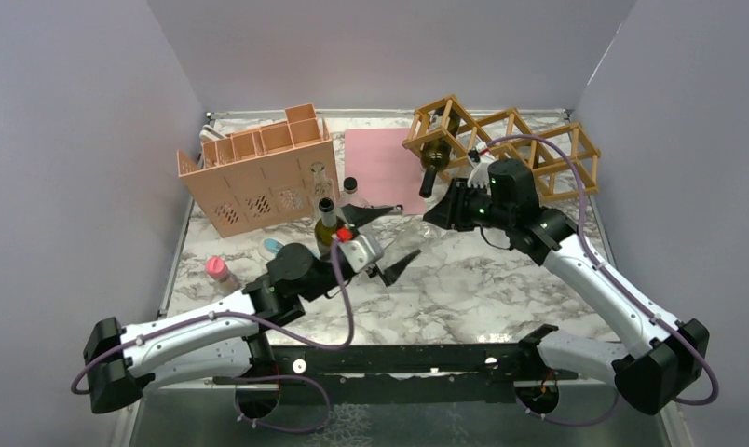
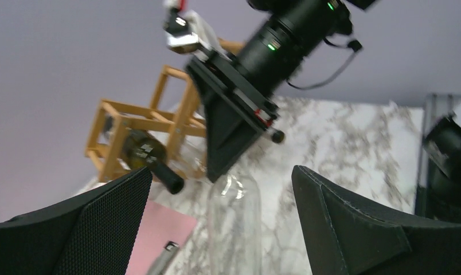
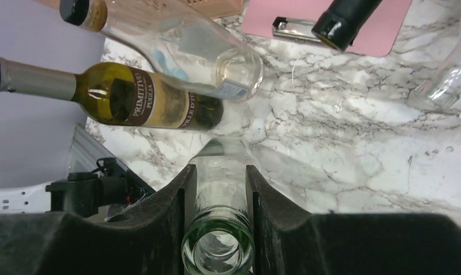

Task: Take the wine bottle off the wine rack

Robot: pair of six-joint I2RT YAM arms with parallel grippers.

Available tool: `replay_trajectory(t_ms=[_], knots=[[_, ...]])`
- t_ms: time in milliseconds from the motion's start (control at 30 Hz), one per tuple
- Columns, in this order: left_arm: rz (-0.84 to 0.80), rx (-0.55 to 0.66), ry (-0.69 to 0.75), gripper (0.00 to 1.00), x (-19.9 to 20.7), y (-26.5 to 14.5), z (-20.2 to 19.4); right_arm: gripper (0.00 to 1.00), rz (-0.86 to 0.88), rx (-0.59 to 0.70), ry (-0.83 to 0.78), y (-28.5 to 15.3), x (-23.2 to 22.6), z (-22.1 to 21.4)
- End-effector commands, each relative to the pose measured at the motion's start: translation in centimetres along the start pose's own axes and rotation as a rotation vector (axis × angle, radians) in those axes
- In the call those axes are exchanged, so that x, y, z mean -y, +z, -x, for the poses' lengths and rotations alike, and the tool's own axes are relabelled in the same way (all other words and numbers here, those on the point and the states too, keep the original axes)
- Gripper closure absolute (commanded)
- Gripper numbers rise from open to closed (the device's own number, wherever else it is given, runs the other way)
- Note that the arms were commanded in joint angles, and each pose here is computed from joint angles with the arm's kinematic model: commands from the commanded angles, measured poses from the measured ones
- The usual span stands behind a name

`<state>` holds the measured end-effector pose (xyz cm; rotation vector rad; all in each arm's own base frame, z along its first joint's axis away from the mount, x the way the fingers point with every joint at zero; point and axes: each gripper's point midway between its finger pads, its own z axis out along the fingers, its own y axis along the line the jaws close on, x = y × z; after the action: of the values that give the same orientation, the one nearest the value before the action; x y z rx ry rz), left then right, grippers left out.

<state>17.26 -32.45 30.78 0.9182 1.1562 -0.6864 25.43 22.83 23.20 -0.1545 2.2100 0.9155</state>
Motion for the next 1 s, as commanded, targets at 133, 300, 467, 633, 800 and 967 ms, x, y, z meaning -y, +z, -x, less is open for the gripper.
replay_trajectory(t_ms=[133,300,467,633,800,967], knots=[[0.355,0.247,-0.010,0.01,-9.4,-5.2,5.6,0.99,-0.030,0.012,-0.115,0.7,-2.1,3.5],[0.496,0.238,0.009,0.01,-12.4,-7.0,5.5,0.99,-0.104,-0.017,-0.184,1.6,-3.1,3.8],[0.583,0.253,0.031,0.01,-13.7,-8.5,5.7,0.99,-0.155,-0.036,-0.231,2.7,-3.9,3.8],[0.629,0.277,0.037,0.01,-14.5,-9.6,6.0,0.99,-0.181,-0.058,-0.286,4.2,-5.4,3.4],[0.652,0.307,0.044,0.01,-14.8,-10.5,6.7,0.99,-0.221,-0.068,-0.353,5.4,-7.1,3.0],[0.685,0.317,0.049,0.01,-15.2,-11.3,7.0,0.99,-0.275,-0.085,-0.412,6.6,-8.0,2.5]])
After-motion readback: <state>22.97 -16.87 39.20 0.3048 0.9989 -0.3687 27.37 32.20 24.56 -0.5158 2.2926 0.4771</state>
